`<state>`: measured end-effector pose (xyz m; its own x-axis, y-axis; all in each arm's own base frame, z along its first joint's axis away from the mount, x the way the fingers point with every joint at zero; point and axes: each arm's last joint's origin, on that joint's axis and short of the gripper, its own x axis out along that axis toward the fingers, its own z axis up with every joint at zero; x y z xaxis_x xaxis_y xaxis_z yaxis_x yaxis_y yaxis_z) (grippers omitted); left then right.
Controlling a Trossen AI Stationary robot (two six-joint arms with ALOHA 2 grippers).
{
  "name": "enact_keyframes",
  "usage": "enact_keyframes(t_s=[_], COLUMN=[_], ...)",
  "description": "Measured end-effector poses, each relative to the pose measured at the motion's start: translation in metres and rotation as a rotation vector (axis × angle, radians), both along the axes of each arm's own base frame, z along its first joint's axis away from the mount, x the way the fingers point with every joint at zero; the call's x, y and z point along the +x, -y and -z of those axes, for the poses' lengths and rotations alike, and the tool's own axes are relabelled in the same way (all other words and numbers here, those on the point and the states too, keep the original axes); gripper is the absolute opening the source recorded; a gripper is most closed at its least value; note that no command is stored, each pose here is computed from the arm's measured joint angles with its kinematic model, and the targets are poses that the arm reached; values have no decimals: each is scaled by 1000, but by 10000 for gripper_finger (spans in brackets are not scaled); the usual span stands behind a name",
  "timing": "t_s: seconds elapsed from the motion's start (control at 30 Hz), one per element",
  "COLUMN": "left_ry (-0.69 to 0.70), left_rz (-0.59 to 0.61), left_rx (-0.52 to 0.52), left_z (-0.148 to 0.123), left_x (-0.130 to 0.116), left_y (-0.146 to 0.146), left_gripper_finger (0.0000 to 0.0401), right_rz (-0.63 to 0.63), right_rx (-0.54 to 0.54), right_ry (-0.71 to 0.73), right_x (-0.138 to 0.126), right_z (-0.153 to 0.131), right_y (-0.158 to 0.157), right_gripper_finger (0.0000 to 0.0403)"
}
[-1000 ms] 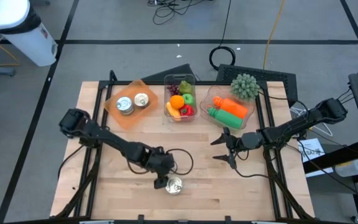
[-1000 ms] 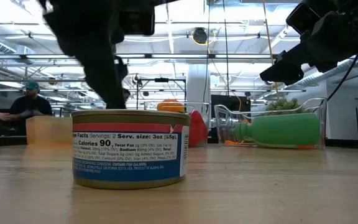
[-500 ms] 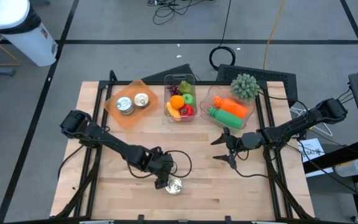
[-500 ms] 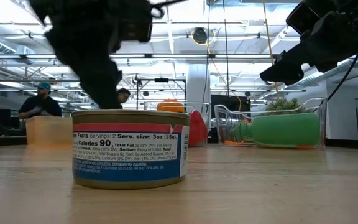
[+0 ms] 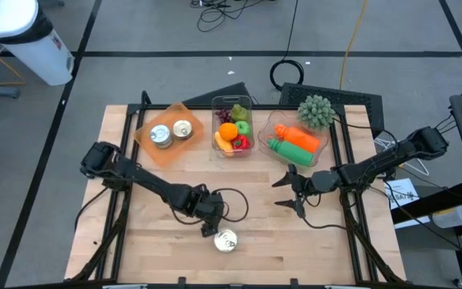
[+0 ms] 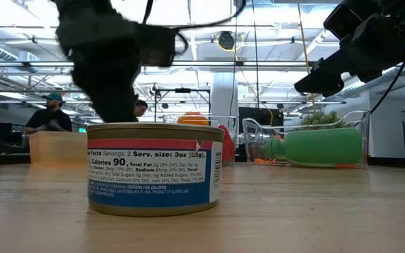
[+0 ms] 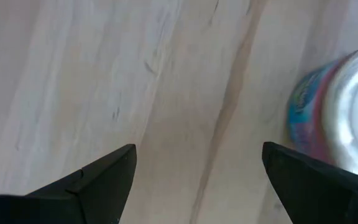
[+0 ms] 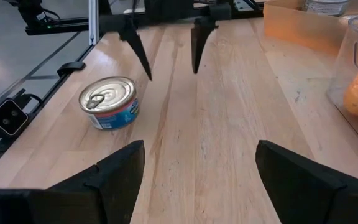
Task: Pick & Place Food Item
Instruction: Put the blue tuna can into the orange bin
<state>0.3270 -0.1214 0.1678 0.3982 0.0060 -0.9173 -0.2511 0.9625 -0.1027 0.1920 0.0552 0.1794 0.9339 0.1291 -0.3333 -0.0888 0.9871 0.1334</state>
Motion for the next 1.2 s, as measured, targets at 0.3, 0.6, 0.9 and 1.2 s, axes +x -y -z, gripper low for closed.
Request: enact_keyframes(t_s=[0.3, 0.6, 0.9, 1.2], left_ry=[128, 94, 72, 54], left_rz=[90, 77, 74, 20], left_rx=[-95, -69, -81, 8], left_z=[-18, -8, -1, 5], left_x=[5, 5, 6, 8], left_y=[9, 12, 14, 5], left_gripper_finger=[360, 360, 360, 360], right_rz=[0, 0, 0, 0], right_rx=[0, -1, -1, -1], right_ry=[-1, -2, -3, -3], right_x=[0, 0, 0, 0], right_z=[0, 0, 0, 0], right_y=[0, 0, 0, 0], right_gripper_finger=[294, 294, 294, 294])
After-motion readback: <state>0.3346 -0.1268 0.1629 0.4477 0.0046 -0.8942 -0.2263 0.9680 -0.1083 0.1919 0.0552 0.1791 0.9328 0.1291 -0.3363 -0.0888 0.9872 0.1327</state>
